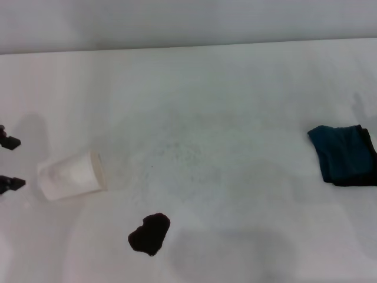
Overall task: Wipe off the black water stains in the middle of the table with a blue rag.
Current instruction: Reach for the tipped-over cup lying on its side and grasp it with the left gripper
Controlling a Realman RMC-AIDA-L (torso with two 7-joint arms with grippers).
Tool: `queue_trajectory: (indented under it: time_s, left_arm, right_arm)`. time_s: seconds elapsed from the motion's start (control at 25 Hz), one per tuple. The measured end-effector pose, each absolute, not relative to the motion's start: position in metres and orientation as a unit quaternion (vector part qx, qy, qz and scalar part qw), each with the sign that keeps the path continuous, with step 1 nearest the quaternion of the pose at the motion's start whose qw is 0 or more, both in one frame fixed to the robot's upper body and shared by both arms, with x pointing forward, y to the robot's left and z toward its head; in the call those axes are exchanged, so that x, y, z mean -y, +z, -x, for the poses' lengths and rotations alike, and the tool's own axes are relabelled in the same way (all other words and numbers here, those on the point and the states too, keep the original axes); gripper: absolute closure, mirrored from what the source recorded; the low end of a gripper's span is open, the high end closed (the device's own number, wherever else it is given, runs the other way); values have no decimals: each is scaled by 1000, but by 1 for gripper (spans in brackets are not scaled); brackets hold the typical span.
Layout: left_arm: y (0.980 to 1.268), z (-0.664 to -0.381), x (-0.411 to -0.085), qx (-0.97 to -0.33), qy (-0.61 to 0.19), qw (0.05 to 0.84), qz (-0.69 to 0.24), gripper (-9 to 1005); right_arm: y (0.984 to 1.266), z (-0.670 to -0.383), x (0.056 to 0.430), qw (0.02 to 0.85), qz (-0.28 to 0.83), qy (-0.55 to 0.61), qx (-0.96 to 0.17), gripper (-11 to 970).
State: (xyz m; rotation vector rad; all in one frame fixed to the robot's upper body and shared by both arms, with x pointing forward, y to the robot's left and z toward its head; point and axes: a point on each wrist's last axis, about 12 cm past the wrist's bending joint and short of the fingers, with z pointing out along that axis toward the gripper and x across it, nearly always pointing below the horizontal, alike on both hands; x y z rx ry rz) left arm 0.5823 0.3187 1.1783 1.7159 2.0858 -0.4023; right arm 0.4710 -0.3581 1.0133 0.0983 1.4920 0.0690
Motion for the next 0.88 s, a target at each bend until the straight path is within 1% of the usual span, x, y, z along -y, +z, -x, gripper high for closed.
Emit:
queue_trajectory:
  time_s: [0.28,0.56,0.88]
  left_arm:
    - [1161,-578,-317,-746,-161,215,-609,167]
    - [1138,-575,-321,-752,-158,216,-602,167]
    - [1130,-578,-318,-745,-155,232,-606,167]
  right_arm:
    - [1013,-471,358,733,-47,31,-678,295]
    - [1015,-476,358,735,-53,29,-676,296]
    - [1015,-477,358,734,-55,30,-676,295]
